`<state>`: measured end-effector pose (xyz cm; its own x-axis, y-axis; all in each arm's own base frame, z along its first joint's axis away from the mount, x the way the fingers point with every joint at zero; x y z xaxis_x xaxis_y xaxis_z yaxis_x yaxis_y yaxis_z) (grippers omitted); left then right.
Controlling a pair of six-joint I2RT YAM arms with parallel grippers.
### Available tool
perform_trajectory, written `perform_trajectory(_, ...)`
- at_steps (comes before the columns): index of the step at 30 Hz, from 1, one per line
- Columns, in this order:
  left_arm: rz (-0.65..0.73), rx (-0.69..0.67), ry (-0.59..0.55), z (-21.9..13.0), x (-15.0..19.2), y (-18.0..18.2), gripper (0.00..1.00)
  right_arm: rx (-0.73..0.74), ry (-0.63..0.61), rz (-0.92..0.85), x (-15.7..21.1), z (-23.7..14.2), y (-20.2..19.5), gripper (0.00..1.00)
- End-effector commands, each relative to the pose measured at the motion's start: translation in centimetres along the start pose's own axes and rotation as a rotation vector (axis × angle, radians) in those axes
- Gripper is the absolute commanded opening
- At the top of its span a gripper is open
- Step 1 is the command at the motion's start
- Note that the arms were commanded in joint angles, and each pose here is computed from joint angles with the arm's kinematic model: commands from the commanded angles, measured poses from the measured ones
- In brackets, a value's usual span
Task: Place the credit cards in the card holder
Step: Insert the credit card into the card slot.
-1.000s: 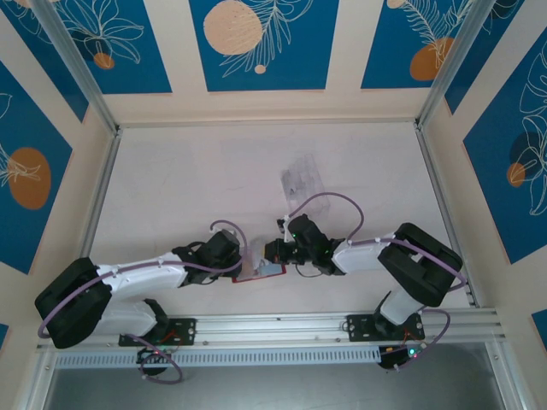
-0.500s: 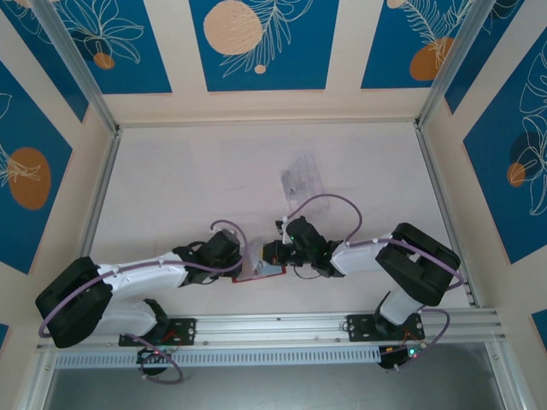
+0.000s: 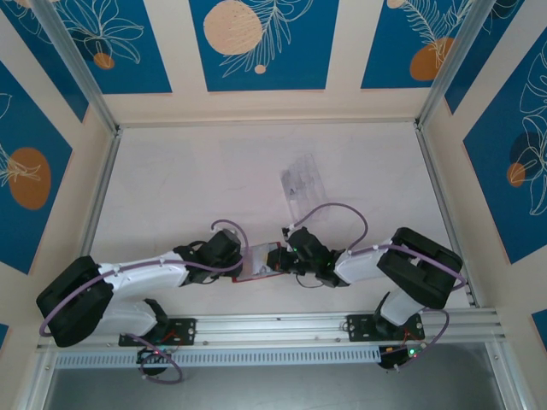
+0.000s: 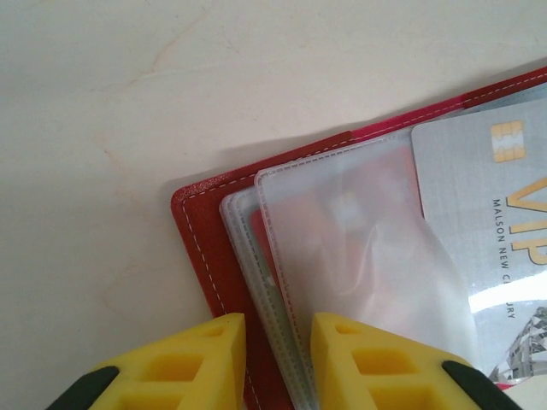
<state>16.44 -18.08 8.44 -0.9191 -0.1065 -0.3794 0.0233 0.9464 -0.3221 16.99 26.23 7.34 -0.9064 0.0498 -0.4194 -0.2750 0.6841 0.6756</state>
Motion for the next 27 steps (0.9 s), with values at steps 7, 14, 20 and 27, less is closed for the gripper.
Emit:
perform_trajectory(7,0.029,-0.132,0.102,0.7,2.2,2.3,0.26,0.154,0.055,0.057,2.8,0.0,-2.8,0.00)
perform_trajectory(14,0.029,-0.131,0.106,0.8,2.3,2.2,0.25,0.202,0.036,0.090,3.8,-0.6,-3.4,0.00)
perform_trajectory(20,0.032,-0.131,0.107,0.9,2.3,2.1,0.25,0.231,0.042,0.102,4.4,-0.6,-3.8,0.00)
perform_trajectory(27,0.033,-0.134,0.109,0.9,2.4,2.1,0.25,0.257,0.050,0.123,5.1,-0.5,-4.3,0.00)
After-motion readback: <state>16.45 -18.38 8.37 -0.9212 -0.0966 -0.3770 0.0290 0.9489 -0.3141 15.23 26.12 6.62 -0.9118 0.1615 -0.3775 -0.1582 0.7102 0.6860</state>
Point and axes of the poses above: each hand's point on the last joint's axis, 136 mm out from that joint toward the fingers, its own z axis out along the fingers, its own y axis along the line the jaws close on, x = y × z, the point moved 7 cm from there along -z, back along the fingers, and after that the axes turned 9 degrees about -z, right-handed, at the moved point
